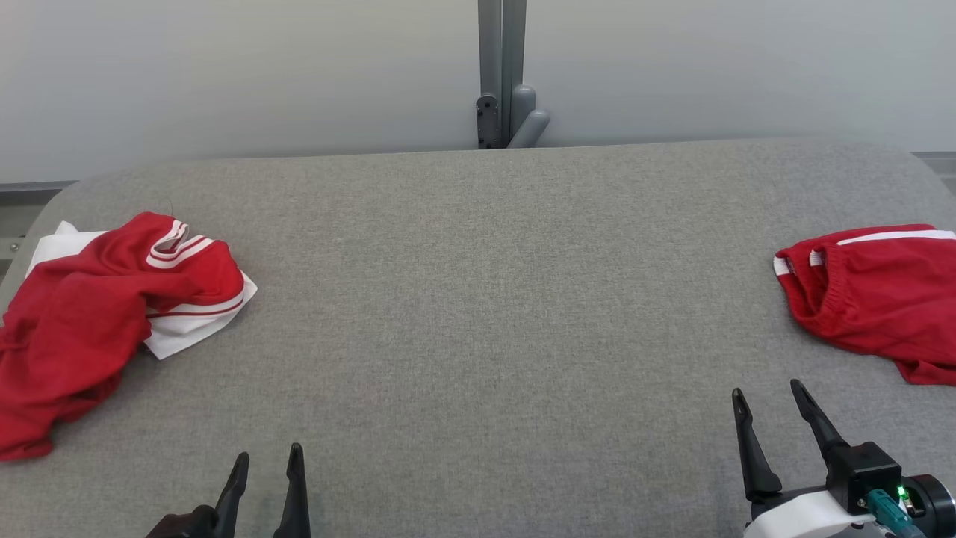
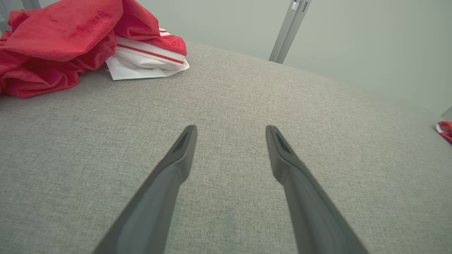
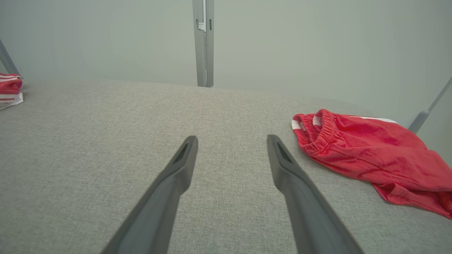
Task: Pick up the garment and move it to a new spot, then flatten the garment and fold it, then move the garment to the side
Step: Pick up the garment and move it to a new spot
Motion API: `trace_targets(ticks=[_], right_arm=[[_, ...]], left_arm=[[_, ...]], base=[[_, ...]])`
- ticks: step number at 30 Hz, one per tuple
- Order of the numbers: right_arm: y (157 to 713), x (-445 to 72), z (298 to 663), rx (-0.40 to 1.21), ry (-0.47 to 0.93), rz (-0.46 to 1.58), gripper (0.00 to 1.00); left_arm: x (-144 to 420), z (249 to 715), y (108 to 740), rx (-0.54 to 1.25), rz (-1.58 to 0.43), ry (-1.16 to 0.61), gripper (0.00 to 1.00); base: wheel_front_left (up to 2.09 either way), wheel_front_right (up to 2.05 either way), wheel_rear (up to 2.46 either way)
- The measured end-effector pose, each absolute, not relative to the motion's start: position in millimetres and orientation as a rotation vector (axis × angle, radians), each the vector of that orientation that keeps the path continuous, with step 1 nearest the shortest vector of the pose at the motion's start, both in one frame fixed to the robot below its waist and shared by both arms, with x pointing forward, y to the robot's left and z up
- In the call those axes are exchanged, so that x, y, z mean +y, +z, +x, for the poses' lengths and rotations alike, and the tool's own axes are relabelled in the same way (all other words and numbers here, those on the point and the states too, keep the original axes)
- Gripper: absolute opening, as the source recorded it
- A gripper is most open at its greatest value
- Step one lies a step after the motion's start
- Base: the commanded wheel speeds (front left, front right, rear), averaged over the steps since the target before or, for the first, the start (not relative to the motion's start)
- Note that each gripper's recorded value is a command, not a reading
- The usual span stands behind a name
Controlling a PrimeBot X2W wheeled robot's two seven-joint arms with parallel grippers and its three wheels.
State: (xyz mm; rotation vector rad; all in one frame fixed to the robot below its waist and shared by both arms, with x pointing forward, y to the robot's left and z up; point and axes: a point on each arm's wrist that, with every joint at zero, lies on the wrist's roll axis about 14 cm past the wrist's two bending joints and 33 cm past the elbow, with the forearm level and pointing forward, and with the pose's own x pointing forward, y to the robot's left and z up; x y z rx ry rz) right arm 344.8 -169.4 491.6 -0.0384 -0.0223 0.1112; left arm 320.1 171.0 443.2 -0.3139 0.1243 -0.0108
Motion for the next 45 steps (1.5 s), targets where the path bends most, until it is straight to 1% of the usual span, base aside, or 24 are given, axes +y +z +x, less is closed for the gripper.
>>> trace_targets(ticks=[37,45], right_arm=[[487,-160,349,-0.008,0.138,-0.012,1.0],[484,-151,353,0.001,0.166,-0.014,1.0]], left_arm=[[177,317,450,0.096,-0.316,0.007,1.0],[185,311,452,0.087,-0.317,0.037,1.0]], base=[[0.0,0.0,0.0],[0.0,0.0,0.0]])
